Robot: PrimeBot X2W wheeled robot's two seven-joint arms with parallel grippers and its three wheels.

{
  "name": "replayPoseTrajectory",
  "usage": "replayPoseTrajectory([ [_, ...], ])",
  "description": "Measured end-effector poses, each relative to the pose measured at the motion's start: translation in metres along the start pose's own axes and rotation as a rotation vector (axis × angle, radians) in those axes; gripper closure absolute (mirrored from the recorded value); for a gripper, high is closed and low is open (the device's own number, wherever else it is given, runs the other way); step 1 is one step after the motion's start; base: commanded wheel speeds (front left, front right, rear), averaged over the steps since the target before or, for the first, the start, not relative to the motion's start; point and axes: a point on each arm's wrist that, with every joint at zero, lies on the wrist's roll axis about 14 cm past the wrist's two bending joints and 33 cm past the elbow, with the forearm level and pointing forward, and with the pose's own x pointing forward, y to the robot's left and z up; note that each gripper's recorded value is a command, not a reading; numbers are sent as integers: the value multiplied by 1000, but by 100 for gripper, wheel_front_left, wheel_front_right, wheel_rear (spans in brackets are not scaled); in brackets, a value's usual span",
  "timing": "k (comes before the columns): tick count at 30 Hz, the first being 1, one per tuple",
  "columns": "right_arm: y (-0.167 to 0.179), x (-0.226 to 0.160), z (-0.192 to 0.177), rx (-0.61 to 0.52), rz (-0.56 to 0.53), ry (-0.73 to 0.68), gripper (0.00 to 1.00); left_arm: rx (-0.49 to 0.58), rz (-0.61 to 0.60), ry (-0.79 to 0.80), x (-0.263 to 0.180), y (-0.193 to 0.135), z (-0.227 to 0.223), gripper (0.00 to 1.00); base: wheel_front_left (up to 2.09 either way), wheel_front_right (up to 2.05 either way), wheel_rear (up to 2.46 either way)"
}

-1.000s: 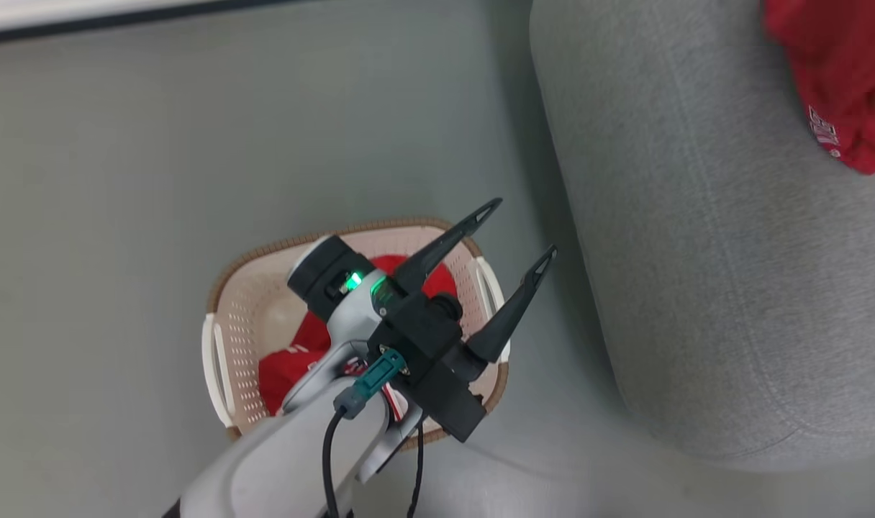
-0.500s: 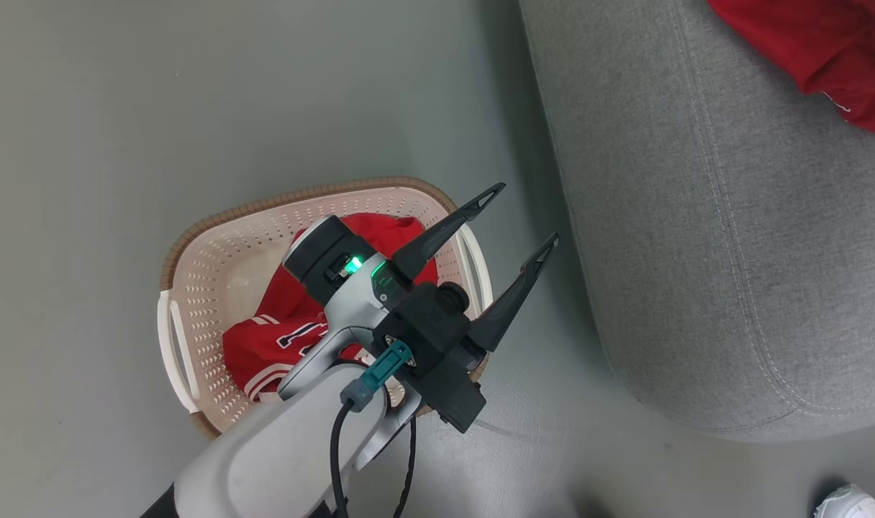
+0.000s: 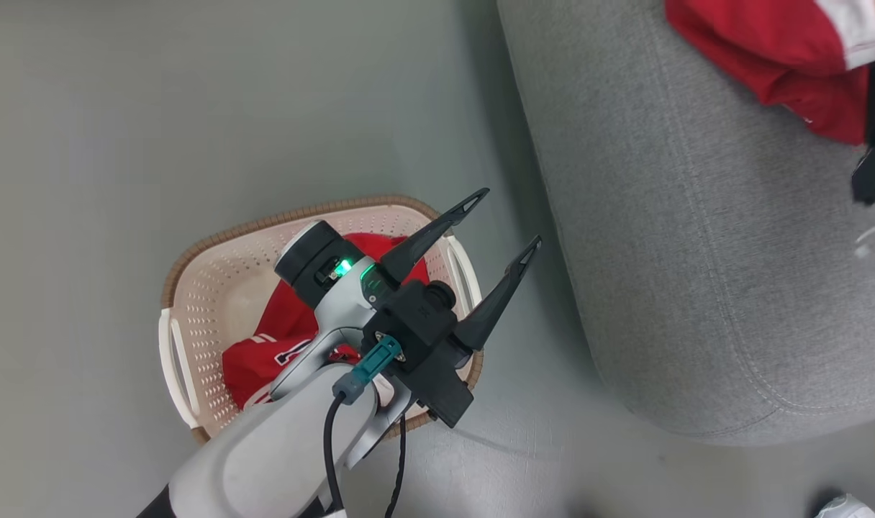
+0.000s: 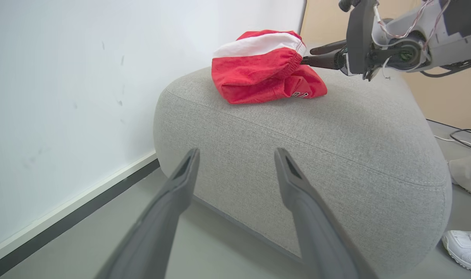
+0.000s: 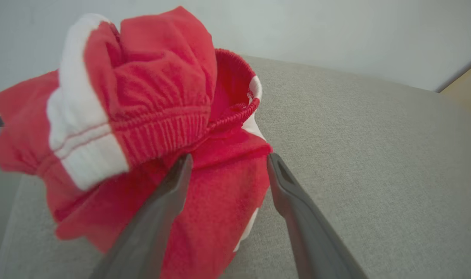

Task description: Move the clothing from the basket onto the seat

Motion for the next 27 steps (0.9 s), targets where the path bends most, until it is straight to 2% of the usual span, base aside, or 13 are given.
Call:
replayPoseTrajectory([
  [12,3,-49,-22,28,33,37,0,-5,27,3,-12,-13,17,0,0,0,0],
  [22,-1,-77,27,82,36,-114,0,-41,134,-25,-31,-14,43,0,0,0,0],
  [27,21,-91,53,126,86,-198,0,-32,222,-27,-50,-5,53,0,0,0,0],
])
